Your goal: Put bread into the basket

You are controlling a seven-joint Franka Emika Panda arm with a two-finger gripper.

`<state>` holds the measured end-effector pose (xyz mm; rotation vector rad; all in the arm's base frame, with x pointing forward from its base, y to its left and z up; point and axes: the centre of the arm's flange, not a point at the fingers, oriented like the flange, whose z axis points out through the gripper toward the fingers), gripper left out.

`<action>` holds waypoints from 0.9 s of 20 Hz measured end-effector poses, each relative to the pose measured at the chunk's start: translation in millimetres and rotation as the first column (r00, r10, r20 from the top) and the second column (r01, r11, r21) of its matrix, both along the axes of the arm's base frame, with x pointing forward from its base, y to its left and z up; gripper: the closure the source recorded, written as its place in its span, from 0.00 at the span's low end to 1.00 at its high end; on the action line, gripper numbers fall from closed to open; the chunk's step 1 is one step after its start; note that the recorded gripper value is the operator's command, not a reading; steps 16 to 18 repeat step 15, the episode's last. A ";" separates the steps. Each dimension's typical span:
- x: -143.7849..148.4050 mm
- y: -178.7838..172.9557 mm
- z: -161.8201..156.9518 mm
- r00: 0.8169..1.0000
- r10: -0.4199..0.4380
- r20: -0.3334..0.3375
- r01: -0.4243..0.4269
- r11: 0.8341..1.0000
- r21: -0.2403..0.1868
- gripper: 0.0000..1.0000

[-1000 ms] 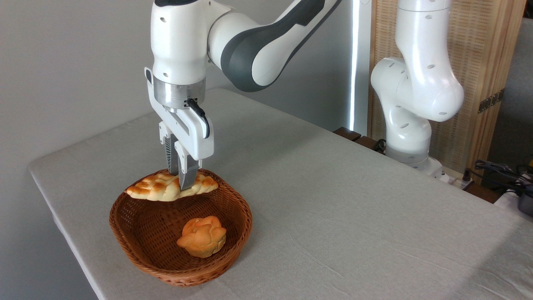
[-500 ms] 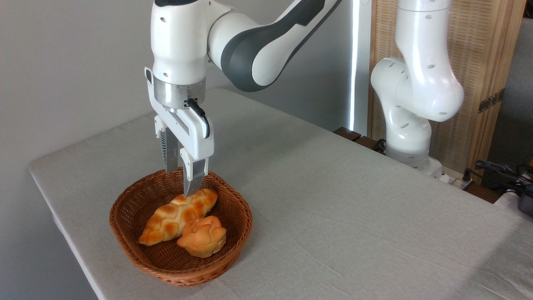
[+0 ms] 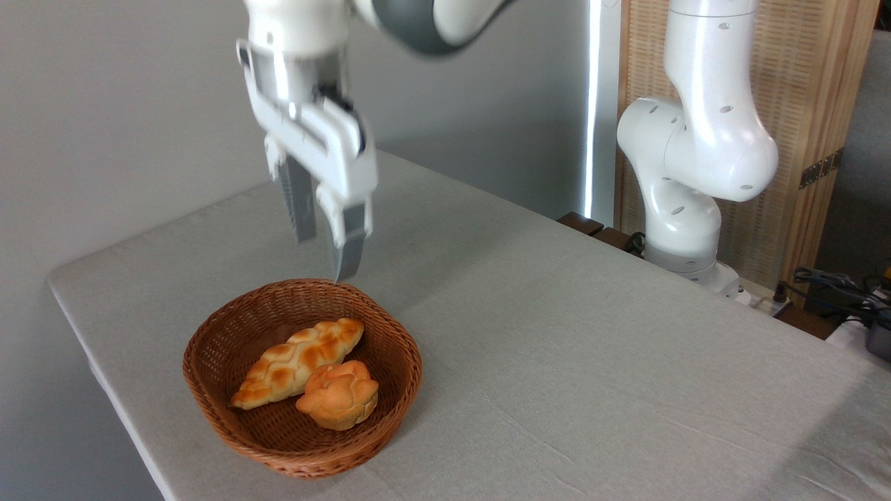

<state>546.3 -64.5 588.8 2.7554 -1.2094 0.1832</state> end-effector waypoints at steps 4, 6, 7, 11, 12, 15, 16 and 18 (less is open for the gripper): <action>-9.2 24.0 33.7 0.999 0.004 -0.031 0.000 0.991 0.131 0.00; -7.1 25.0 31.4 0.999 0.013 -0.033 -0.007 0.985 0.172 0.00; -5.8 25.8 30.3 0.999 0.017 -0.034 -0.010 0.984 0.175 0.00; -3.9 29.8 32.3 0.999 0.025 -0.032 -0.019 0.984 0.175 0.00; -4.3 29.7 32.4 0.999 0.025 -0.035 -0.018 0.985 0.174 0.00; -4.4 30.2 32.4 0.999 0.026 -0.037 -0.019 0.985 0.173 0.00; -4.4 30.2 32.4 0.999 0.026 -0.037 -0.019 0.985 0.173 0.00; -4.4 30.2 32.4 0.999 0.026 -0.037 -0.019 0.985 0.173 0.00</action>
